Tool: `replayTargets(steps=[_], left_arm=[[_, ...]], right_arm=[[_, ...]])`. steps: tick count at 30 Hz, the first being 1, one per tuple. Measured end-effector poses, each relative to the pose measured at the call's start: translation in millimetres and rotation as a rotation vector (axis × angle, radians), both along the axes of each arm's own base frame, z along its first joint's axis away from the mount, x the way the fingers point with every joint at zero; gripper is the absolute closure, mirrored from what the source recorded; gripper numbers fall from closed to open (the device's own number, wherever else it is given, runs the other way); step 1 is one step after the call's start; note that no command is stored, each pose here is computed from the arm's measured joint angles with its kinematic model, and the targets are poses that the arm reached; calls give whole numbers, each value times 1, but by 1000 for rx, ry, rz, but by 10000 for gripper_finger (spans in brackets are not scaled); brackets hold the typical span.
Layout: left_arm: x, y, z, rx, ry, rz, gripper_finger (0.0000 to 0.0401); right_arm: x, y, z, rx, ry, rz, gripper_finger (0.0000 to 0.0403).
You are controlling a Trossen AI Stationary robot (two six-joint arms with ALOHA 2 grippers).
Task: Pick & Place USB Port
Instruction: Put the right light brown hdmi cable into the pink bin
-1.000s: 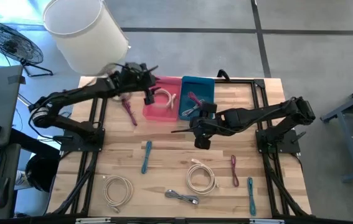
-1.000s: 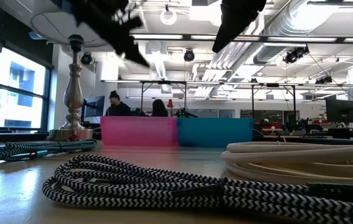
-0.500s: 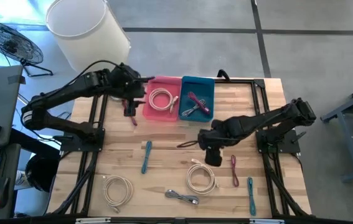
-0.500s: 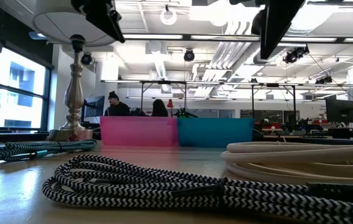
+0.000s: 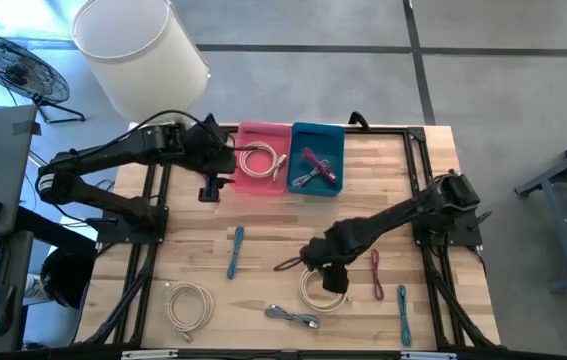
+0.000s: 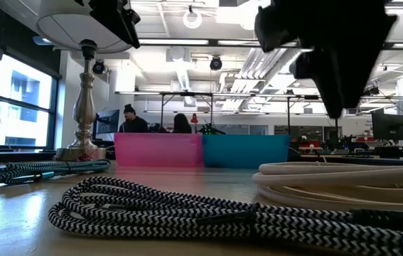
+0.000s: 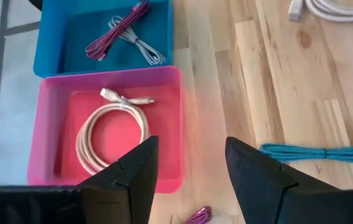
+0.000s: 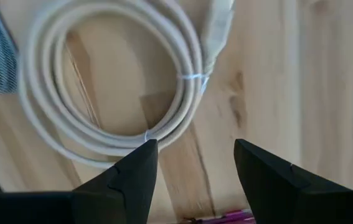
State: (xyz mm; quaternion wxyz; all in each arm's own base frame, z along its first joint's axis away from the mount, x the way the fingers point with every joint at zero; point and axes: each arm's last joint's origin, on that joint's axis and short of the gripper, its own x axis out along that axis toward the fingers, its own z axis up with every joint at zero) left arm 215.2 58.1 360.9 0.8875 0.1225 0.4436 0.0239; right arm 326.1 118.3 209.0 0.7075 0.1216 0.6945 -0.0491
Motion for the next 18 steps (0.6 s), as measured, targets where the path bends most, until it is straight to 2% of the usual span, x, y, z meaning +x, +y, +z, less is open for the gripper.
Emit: replayTargets(steps=[6, 10, 18], left_arm=[[-2, -1, -2, -16, 36, 50, 220], [-3, -1, -3, -15, 41, 53, 220], [-3, -1, -3, -17, 42, 56, 220]], right_arm=[[8, 10, -21, 39, 31, 16, 199], [12, 12, -24, 68, 8, 34, 199], [13, 11, -24, 56, -11, 43, 199]])
